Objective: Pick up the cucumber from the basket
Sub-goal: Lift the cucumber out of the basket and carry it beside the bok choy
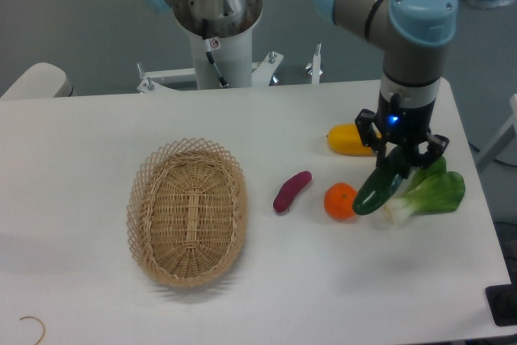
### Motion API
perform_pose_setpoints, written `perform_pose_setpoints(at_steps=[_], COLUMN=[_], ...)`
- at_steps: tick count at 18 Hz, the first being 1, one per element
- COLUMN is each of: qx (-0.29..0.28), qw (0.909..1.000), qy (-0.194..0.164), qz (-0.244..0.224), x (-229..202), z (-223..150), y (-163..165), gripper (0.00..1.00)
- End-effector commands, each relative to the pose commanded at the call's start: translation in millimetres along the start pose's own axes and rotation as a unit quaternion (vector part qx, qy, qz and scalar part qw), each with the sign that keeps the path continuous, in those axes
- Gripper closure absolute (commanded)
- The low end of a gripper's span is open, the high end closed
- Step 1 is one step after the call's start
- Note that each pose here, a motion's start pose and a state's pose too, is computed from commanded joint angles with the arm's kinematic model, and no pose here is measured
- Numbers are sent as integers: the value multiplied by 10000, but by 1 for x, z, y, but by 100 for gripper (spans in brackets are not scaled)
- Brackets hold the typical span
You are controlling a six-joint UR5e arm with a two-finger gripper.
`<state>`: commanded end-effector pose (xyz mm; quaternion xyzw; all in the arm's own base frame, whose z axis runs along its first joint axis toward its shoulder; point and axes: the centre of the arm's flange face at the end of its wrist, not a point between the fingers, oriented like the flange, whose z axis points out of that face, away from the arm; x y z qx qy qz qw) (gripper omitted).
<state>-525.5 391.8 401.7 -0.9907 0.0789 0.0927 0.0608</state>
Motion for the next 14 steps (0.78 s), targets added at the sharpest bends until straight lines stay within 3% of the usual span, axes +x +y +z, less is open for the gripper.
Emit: perform_pose_setpoints(at_steps=[14], qx=[-1], qw=[10000], qy=[-19], qz=[-74], x=[-2], z=[-3], y=[7], gripper=[64])
